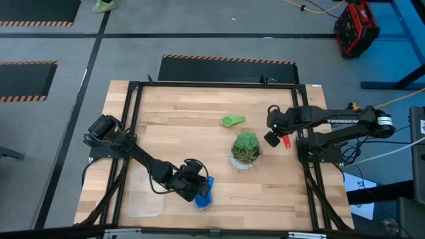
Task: Nest measuring cups in basket
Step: Stack the red measuring cup on top of the blue measuring cup
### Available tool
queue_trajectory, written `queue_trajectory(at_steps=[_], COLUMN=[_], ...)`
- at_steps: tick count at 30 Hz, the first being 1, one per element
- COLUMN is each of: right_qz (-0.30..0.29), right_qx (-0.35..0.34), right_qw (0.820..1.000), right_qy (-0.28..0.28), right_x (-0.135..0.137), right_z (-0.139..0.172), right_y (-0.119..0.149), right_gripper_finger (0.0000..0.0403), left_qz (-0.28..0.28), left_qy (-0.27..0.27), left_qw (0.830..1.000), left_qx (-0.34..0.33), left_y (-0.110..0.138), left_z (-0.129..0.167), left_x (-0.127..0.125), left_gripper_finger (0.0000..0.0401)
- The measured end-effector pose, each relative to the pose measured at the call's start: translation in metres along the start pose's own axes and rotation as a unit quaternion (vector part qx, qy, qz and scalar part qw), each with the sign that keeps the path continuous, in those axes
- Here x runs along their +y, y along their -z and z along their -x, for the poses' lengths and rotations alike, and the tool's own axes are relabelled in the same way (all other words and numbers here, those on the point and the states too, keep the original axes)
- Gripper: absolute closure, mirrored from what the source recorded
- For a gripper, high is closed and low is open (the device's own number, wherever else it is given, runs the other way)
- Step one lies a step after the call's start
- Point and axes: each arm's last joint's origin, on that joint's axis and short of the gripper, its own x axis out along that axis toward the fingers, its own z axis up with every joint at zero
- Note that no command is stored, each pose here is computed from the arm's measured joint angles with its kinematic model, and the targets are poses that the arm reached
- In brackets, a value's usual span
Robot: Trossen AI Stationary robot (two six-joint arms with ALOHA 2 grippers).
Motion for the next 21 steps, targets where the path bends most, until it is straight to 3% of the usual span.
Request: queue_trajectory(at_steps=[6,13,21], right_qz=[0.036,0.089,0.187], right_qx=[-0.069,-0.154,-0.202], right_qw=[0.997,0.98,0.949], right_qy=[-0.032,-0.085,-0.154], right_x=[0.003,0.009,0.027], right_z=[0.051,0.105,0.131], right_y=[-0.024,-0.039,-0.035], right_gripper_finger=[0.0387,0.0387,0.0386], left_qz=[-0.002,-0.024,-0.068], left_qy=[0.0,0.022,0.08], left_qw=[1.0,0.999,0.994], left_qx=[0.0,0.015,0.04], left_y=[0.0,-0.003,-0.01], left_z=[0.0,0.005,0.021], left_x=[0.0,-0.005,-0.017], left_gripper_finger=[0.0309,0.0309,0.0309])
